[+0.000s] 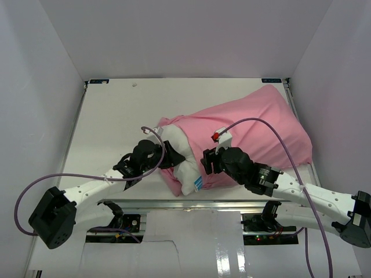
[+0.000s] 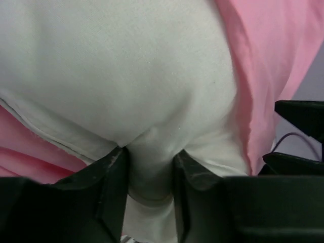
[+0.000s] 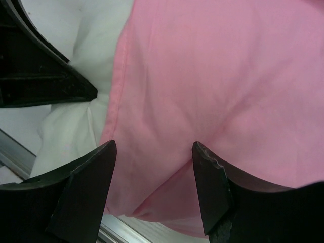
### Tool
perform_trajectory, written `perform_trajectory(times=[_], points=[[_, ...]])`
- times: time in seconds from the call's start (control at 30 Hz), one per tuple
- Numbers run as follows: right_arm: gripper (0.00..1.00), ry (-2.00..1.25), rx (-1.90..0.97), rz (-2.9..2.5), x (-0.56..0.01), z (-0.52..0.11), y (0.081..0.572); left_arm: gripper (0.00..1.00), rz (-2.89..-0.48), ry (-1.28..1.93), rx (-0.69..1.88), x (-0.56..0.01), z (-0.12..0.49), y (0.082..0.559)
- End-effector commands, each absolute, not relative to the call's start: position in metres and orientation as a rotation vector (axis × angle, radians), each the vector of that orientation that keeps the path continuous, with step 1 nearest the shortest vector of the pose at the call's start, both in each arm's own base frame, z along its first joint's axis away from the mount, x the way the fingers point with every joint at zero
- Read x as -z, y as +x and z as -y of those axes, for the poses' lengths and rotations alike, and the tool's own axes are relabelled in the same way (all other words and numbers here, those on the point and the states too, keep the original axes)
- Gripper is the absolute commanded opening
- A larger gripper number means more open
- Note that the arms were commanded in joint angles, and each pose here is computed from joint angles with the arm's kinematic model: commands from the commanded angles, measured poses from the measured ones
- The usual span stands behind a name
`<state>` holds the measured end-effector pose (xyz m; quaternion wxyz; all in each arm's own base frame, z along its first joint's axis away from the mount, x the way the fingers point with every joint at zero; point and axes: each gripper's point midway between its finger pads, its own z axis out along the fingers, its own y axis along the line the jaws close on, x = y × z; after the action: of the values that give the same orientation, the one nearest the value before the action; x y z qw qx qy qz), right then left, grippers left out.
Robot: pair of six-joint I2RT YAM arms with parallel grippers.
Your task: Remove the pillowcase from the pillow
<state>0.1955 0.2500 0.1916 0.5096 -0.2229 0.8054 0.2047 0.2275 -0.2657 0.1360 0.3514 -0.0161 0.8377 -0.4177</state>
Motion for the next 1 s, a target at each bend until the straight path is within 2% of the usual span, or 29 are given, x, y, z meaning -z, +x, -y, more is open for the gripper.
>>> perform_trajectory(times=[0.0,0.03,0.07,0.13,0.17,0.27,0.37,0.4,0.47,0.67,0.97], points=[[0.67,-0.464,-0.496,-1.925,-0.189,-0.251,0.202,0.38,-2.147,-0.051,1.060,-0.137,0.270,0.236],[0.67,-0.458,-0.494,-1.931,-0.185,-0.252,0.203,0.31,-2.143,-0.056,1.058,-0.138,0.269,0.236],[0.67,-0.447,-0.481,-1.935,-0.182,-0.250,0.204,0.18,-2.120,-0.056,1.066,-0.144,0.268,0.235],[0.66,-0.439,-0.466,-1.939,-0.175,-0.248,0.205,0.04,-2.081,-0.051,1.065,-0.154,0.265,0.236],[0.66,-0.436,-0.461,-1.936,-0.173,-0.247,0.206,0.00,-2.069,-0.053,1.055,-0.160,0.263,0.237],[0.61,-0.370,-0.361,-1.929,-0.164,-0.231,0.218,0.00,-2.023,-0.060,1.025,-0.185,0.258,0.243],[0.38,-0.311,-0.310,-1.936,-0.160,-0.219,0.227,0.00,-2.001,-0.068,0.964,-0.207,0.252,0.251],[0.22,-0.273,-0.282,-1.925,-0.162,-0.211,0.231,0.00,-1.995,-0.068,0.955,-0.212,0.250,0.252],[0.08,-0.191,-0.253,-1.905,-0.169,-0.196,0.239,0.00,-1.982,-0.063,0.924,-0.226,0.247,0.255],[0.08,0.021,-0.170,-1.891,-0.173,-0.141,0.268,0.00,-1.963,0.001,0.880,-0.258,0.241,0.253],[0.08,0.114,-0.092,-1.957,-0.150,-0.107,0.286,0.00,-1.940,0.020,0.803,-0.306,0.226,0.267]])
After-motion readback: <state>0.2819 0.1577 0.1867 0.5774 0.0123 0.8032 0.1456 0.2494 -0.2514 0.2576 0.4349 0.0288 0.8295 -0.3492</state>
